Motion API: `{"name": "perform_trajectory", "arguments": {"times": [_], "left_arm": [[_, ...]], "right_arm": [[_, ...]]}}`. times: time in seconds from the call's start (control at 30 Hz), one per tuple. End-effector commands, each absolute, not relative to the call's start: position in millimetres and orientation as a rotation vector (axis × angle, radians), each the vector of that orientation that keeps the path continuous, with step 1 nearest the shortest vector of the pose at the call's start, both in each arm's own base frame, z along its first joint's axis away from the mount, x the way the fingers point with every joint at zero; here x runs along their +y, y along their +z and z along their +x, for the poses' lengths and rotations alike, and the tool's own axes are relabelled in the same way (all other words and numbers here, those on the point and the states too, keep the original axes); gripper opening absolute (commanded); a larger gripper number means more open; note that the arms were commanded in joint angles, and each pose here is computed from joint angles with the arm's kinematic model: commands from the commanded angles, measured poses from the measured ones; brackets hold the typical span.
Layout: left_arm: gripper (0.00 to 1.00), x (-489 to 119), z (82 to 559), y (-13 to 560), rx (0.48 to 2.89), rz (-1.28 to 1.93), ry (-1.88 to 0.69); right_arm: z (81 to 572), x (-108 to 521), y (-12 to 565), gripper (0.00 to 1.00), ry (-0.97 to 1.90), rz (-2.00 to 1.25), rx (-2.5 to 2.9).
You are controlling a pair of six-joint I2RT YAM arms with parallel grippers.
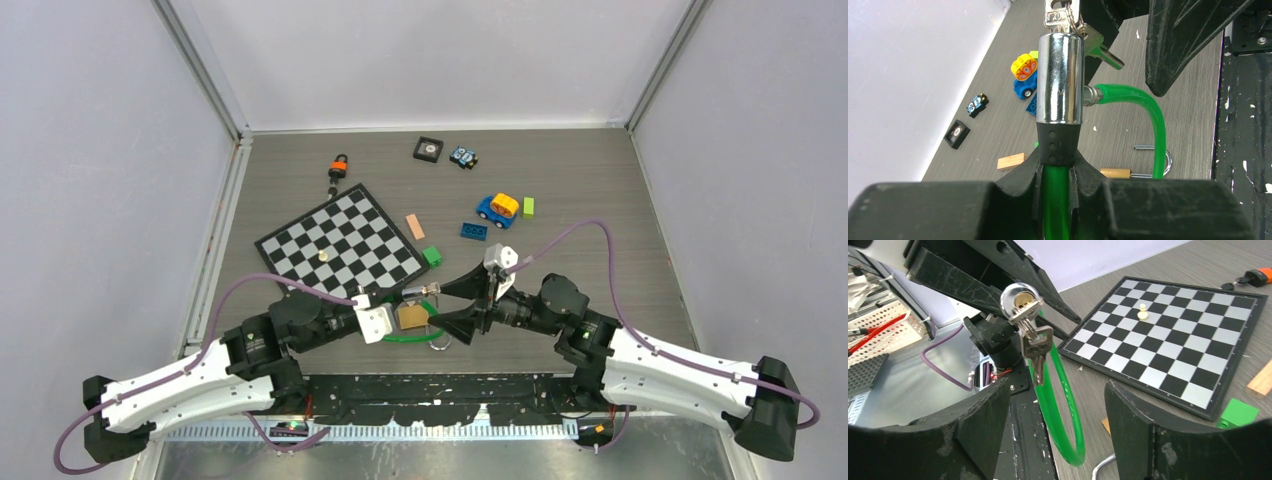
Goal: Lock with the key
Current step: Lock the lock.
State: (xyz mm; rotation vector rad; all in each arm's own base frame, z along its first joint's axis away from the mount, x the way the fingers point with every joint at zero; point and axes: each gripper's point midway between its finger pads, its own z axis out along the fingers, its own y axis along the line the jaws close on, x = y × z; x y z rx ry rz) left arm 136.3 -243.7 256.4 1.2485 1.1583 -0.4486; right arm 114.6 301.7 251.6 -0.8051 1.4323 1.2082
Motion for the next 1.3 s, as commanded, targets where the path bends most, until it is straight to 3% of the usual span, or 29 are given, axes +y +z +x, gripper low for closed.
{"name": "perform_trajectory", "arguments": {"times": [0.0, 0.13, 0.4, 0.47, 0.6, 0.7, 1.27], "left_arm": [[0.0, -244, 139, 296, 1.075, 1.124, -0.478], [0.0, -243, 140, 298, 1.078, 1.11, -0.476], [0.0, -242, 143, 300, 1.09, 1.079, -0.473], [0.0, -242, 144, 299, 1.094, 1.079, -0.474], [0.0, -245, 144, 297, 1.107, 1.074, -0.486], [0.0, -250, 142, 293, 1.117, 1.092, -0.509], [0.0, -279, 124, 268, 1.133, 1.276, -0.618]], "right_arm": [[107, 312, 272, 0.71, 1.282, -0.811, 1.32], [106, 317, 263, 0.55, 1.284, -0.83, 1.336], [103, 318, 254, 0.52, 1.275, -0.849, 1.333], [102, 318, 254, 0.41, 1.274, -0.861, 1.326], [101, 321, 260, 0.11, 1.281, -0.862, 1.293], [105, 322, 270, 0.02, 1.291, -0.82, 1.272], [127, 324, 320, 0.01, 1.188, -0.746, 1.186]]}}
